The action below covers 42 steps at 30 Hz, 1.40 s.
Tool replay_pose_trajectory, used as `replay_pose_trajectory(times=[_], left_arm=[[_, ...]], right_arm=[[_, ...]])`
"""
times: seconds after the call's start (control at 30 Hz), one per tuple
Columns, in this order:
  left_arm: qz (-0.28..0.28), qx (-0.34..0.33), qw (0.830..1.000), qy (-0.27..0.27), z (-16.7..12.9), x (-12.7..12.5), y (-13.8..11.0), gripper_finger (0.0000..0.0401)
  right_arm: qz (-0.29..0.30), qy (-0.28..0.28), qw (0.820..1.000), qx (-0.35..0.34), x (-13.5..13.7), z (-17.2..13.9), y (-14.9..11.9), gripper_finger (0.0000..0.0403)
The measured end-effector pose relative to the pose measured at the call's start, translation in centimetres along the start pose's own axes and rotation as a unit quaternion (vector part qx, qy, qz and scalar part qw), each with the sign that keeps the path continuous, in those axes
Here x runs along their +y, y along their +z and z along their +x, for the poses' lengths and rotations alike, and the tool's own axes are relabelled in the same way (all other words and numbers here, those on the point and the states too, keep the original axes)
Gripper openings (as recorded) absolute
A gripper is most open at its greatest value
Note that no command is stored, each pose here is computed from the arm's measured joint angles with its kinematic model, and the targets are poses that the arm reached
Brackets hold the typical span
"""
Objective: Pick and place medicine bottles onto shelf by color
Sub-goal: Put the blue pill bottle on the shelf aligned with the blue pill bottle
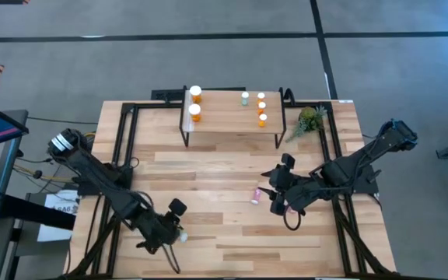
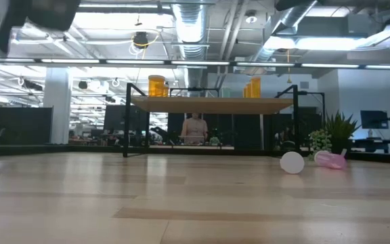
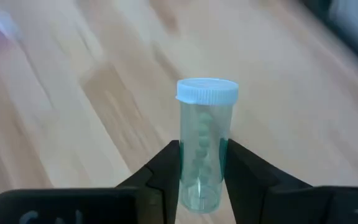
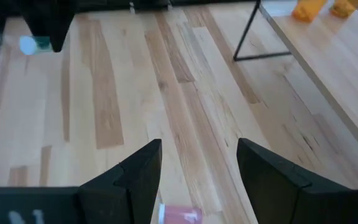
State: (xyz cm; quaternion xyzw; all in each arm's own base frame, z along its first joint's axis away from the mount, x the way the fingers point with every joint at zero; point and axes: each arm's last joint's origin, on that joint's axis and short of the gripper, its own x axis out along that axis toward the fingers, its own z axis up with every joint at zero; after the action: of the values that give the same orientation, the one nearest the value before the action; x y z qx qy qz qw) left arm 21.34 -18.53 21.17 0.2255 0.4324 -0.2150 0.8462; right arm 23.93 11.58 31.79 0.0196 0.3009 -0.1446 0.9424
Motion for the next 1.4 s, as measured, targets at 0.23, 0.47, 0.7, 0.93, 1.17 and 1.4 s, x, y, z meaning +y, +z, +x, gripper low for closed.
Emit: replay_pose_trajectory(times=[0.23,0.47,0.7,0.93,1.17,1.4], left_arm=[[-0.059,-0.189,0.977,0.075,-2.1,2.3,-0.8,0.0091],[-0.135,-0.321,0.919,0.186,-2.8,5.3,-2.3,0.0091],[-0.155,-0.396,0.875,0.232,-2.7,7.7,-2.5,0.0091],[-0.161,-0.414,0.861,0.248,-2.3,8.8,-2.3,0.0091],[-0.184,-0.415,0.857,0.245,-2.1,9.2,-2.4,0.0091],[-0.193,-0.417,0.855,0.240,-2.1,9.2,-2.4,0.0091]], right_arm=[[-0.019,0.020,0.999,-0.041,0.5,-0.1,0.9,0.0232],[-0.053,0.041,0.992,-0.106,1.0,-0.3,2.4,0.0232],[-0.070,0.052,0.980,-0.180,1.3,-0.4,4.1,0.0232],[-0.084,0.108,0.972,-0.190,0.5,1.4,5.8,0.0232],[-0.124,0.143,0.965,-0.181,1.4,4.2,7.8,0.0232],[-0.156,0.119,0.971,-0.136,2.7,7.2,9.9,0.0232]])
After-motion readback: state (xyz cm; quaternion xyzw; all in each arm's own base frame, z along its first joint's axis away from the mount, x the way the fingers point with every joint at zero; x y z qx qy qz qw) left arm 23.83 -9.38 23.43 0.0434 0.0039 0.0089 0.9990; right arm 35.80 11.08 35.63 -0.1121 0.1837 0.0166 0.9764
